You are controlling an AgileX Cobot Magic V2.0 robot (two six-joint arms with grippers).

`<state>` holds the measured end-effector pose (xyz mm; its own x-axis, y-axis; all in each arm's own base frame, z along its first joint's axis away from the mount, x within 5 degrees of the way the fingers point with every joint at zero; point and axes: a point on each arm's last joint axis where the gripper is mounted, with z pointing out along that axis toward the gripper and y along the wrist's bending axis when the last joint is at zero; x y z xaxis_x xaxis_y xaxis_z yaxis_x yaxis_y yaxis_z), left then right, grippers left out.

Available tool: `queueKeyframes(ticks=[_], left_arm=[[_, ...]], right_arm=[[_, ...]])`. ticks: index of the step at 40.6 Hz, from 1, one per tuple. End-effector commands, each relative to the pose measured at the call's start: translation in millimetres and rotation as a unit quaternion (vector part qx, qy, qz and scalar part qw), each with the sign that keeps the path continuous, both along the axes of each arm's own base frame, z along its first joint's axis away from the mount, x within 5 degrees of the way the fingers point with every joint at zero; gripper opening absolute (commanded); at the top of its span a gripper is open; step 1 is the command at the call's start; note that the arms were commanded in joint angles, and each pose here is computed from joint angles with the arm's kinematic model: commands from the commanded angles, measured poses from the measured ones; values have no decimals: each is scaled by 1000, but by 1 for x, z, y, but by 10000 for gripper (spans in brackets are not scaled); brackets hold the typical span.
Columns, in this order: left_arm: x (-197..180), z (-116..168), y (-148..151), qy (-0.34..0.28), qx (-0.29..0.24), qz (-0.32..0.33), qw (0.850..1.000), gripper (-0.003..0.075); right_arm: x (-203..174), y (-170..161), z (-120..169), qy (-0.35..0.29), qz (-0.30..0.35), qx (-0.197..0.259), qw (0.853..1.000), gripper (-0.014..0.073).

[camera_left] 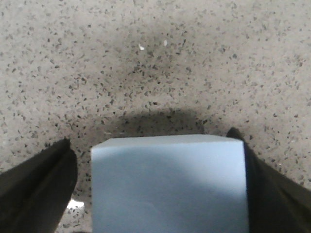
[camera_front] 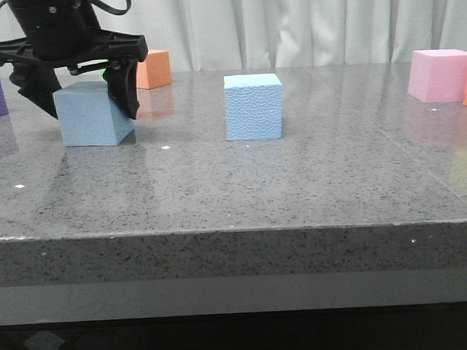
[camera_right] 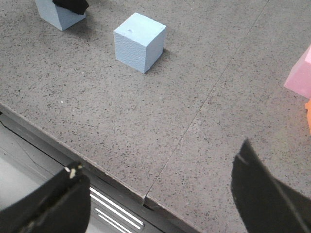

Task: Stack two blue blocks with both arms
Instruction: 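Lower the left gripper onto the other light-blue cube and close, then lift the held light-blue cube with the left gripper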

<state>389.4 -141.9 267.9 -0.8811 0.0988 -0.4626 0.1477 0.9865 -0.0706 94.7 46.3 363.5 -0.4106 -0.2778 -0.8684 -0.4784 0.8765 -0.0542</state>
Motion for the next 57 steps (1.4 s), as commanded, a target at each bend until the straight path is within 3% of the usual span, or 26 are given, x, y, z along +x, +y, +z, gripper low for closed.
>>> queueKeyframes(ticks=[1, 14, 26, 33, 38, 43, 46, 52, 57], left_arm=[[-1, 30, -2, -54, -23, 1, 998, 594], [-1, 30, -3, -54, -28, 2, 998, 398], [0, 33, -4, -65, -35, 0, 997, 291], [0, 59, -8, -80, -18, -72, 994, 273], [-1, 88, -15, -115, -37, -125, 985, 273], [-3, 118, -25, -172, -55, -206, 962, 273], [-7, 133, -34, -210, -57, -277, 936, 273], [-19, 149, -54, -272, -29, -395, 877, 273], [-32, 150, -78, -309, 28, -495, 812, 274]], right_arm=[[1, 0, 12, -37, -1, 17, 999, 602], [1, 0, 12, -37, -1, 17, 999, 602], [1, 0, 12, -37, -1, 17, 999, 602], [1, 0, 12, -37, -1, 17, 999, 602], [1, 0, 12, -37, -1, 17, 999, 602], [1, 0, 12, -37, -1, 17, 999, 602], [1, 0, 12, -37, -1, 17, 999, 602], [1, 0, 12, -36, -1, 16, 999, 602], [1, 0, 12, -34, 0, 16, 999, 602]])
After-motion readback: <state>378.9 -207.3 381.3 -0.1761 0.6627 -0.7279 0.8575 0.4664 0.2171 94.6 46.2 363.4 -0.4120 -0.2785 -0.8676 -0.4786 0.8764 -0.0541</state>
